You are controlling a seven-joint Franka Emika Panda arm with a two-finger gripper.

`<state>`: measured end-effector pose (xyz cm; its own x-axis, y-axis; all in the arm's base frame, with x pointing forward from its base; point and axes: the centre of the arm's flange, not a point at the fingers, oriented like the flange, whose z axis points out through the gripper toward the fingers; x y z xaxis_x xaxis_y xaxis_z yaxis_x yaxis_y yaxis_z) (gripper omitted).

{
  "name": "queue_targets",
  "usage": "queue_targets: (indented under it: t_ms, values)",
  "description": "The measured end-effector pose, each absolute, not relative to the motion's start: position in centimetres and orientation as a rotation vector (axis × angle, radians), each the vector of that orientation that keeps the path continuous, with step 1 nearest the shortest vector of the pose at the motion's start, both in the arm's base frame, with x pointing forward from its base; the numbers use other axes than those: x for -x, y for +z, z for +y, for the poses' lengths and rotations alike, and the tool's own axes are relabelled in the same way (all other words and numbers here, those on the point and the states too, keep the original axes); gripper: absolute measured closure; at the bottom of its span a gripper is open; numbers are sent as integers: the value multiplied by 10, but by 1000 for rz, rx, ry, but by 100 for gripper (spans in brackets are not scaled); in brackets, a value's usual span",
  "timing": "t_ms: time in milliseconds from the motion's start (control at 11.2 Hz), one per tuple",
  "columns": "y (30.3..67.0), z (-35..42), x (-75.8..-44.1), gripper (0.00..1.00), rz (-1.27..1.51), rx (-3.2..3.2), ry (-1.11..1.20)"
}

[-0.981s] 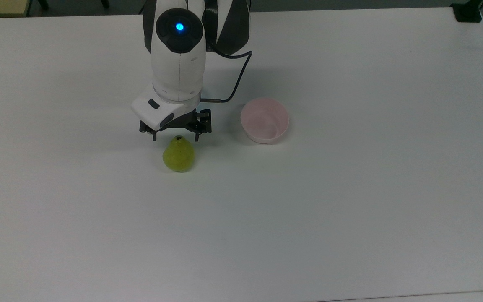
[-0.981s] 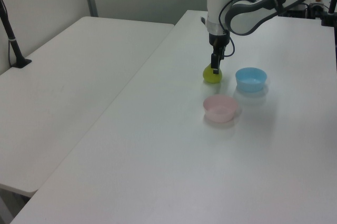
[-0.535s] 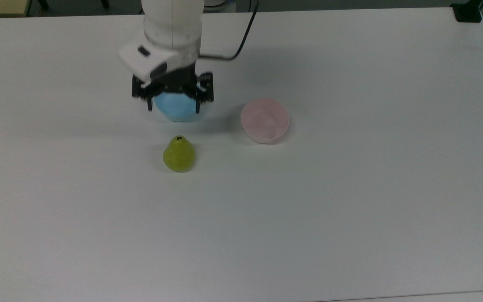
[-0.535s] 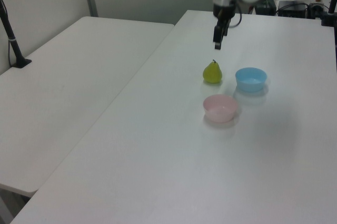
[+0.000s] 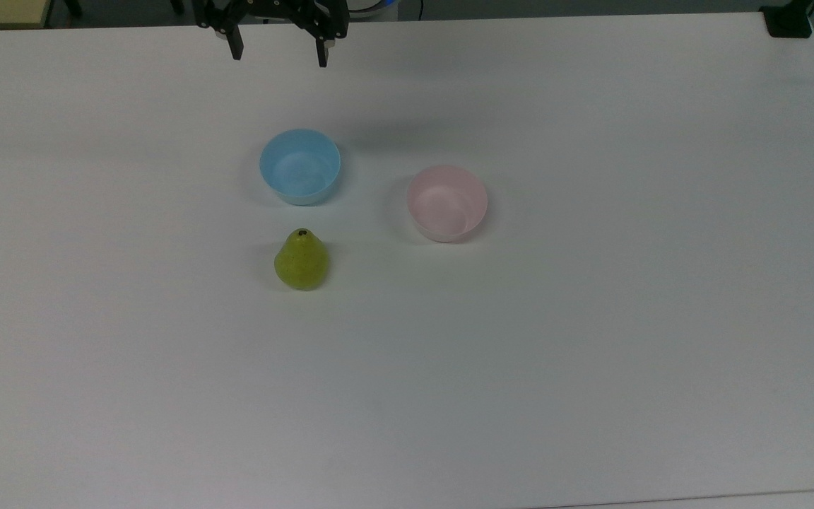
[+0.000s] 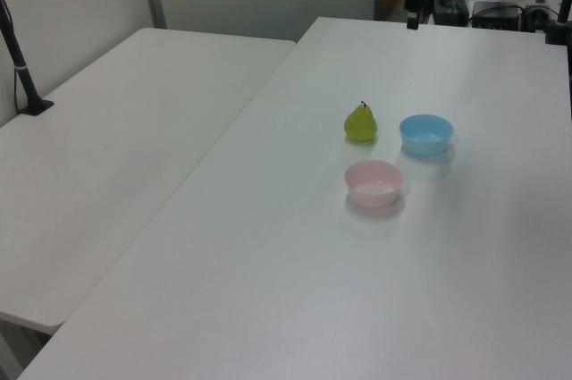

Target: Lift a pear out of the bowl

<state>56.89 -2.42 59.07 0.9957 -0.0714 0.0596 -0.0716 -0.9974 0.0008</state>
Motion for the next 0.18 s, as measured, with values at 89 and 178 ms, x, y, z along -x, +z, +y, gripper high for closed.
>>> queue_targets:
  t_ms: [89, 178]
  values:
    - [588, -25, -569, 0, -114, -3135, 85]
    - [586, -25, -570, 0, -113, -3136, 79]
